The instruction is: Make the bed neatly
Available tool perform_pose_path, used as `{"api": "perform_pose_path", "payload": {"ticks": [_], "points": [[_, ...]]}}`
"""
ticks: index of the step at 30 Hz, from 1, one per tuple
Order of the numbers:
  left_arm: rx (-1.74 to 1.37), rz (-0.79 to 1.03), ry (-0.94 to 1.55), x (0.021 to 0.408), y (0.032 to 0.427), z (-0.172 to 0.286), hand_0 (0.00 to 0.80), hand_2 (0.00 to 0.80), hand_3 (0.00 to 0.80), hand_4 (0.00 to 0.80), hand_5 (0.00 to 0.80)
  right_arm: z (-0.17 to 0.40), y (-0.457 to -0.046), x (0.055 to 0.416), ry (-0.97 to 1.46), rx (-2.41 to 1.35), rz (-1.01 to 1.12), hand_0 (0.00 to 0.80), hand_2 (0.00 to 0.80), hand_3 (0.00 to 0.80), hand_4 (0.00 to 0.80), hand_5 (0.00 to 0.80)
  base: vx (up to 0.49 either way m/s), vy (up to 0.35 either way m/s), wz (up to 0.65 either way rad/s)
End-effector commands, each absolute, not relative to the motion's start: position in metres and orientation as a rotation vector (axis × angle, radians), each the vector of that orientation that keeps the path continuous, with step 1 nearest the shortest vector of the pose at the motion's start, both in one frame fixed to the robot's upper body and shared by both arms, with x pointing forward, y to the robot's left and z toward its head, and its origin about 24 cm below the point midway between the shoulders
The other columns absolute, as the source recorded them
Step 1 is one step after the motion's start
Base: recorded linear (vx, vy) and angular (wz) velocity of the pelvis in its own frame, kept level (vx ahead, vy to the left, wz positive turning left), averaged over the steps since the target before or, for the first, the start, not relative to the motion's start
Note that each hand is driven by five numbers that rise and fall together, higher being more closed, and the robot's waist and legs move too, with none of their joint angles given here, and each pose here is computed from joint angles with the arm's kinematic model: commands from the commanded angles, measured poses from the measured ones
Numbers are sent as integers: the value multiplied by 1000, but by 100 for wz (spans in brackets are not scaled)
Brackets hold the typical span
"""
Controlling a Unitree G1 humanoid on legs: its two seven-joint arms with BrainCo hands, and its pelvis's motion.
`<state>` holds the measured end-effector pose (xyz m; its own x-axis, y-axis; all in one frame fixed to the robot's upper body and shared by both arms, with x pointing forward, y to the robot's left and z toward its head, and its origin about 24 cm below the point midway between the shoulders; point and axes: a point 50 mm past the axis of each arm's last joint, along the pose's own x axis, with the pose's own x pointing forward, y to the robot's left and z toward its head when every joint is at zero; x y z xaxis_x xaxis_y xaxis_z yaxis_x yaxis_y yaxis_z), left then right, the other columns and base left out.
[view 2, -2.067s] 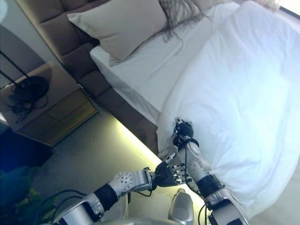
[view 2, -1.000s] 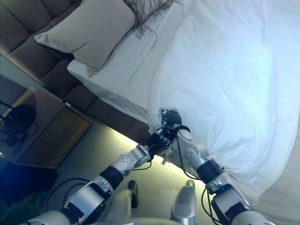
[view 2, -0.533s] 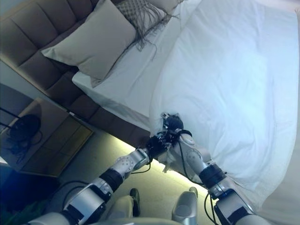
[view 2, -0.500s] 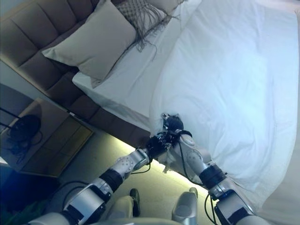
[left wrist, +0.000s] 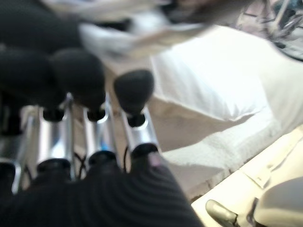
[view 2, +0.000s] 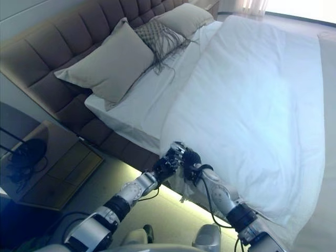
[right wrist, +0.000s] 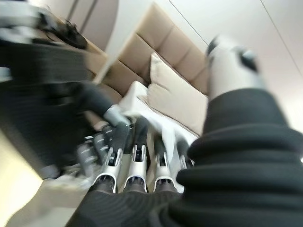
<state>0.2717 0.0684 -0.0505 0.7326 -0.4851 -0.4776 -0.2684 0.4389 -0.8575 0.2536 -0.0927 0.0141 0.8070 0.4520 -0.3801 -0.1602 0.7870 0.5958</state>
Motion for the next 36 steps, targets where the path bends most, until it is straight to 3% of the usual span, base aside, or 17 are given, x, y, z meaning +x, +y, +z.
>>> {"api": "perform_pose_path", "payload": {"ticks": [1, 13, 19, 20, 21, 29, 36], "points": [[-1148, -240, 685, 286, 62, -33, 800, 800, 800, 800, 800, 46, -79, 252, 410, 718, 489, 0, 0, 0, 0, 0, 7, 74, 5], [-1137, -94, 617, 291, 108, -38, 800, 800, 800, 800, 800, 23, -92, 229, 480, 725, 517, 0, 0, 0, 0, 0, -7, 20, 2], [-1112, -180, 600, 292, 107, -36, 800, 800, 800, 800, 800, 27, -101, 234, 437, 658, 506, 0, 0, 0, 0, 0, 0, 0, 0], [-1109, -206, 586, 292, 106, -35, 602, 602, 602, 602, 602, 29, -104, 236, 420, 627, 492, 0, 0, 0, 0, 0, 0, 0, 0], [-1106, -230, 572, 292, 105, -34, 0, 0, 0, 0, 0, 30, -106, 237, 401, 595, 475, 0, 0, 0, 0, 0, -32, 10, -3], [-1043, -328, 407, 276, 117, -27, 0, 0, 0, 0, 0, 29, -156, 242, 268, 577, 205, 0, 0, 0, 0, 0, -111, 42, -10], [-894, -328, 293, 266, 140, -16, 0, 0, 0, 0, 0, -25, -222, 229, 208, 964, -120, 0, 0, 0, 0, 0, -196, -44, 2]]}}
